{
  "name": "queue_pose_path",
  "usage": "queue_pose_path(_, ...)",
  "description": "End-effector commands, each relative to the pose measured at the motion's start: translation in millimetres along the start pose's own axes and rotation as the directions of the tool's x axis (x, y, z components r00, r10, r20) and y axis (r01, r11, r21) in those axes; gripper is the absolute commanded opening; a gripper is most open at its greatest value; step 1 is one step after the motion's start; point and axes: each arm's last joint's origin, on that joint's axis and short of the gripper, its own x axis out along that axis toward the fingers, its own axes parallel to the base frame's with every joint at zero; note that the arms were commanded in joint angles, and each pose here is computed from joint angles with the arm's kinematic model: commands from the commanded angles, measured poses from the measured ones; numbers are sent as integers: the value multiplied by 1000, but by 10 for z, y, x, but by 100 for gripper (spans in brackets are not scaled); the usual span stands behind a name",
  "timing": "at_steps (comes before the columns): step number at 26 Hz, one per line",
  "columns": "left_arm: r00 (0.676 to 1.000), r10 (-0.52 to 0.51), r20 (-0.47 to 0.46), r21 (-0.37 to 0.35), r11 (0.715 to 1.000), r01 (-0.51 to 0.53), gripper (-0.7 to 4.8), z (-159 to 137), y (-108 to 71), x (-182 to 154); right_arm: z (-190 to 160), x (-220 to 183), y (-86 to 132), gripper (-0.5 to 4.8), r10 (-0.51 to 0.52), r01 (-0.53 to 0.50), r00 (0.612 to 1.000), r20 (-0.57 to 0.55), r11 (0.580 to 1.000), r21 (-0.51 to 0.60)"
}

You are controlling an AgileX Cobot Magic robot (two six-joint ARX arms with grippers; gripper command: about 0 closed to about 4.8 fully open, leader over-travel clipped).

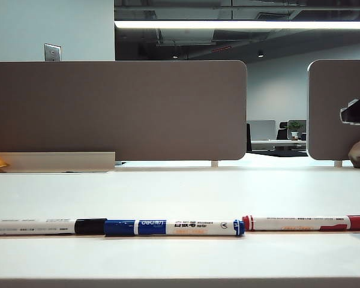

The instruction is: Pick up the markers one by one and line them up horizontally in a straight line on the table.

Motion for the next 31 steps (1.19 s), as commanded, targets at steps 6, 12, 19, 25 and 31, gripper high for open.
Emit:
queue_pose_path(6, 995, -99, -23, 25, 995, 100, -6, -181, -4, 29, -73, 5, -3, -4, 13, -14, 1000, -28, 1000, -25)
queue_pose_path(12, 989, -141, -43, 81, 986, 145, -6, -197, -15, 27, -126, 5, 8, -4, 69, -72, 996, -58, 996, -51)
queue_pose_path(19, 981, -131, -142, 94, 985, 145, -6, -294, -4, 19, -222, -4, 25, -4, 156, -184, 974, -166, 968, -168)
queue_pose_path(25, 973, -122, -194, 131, 980, 149, -6, -346, 2, 11, -245, -5, -4, 0, 67, -100, 981, -183, 978, -182)
queue_pose_path(31, 966, -49, -254, 126, 988, 84, -5, -409, 28, -1, -288, -14, -23, -1, 15, -59, 975, -223, 980, -192)
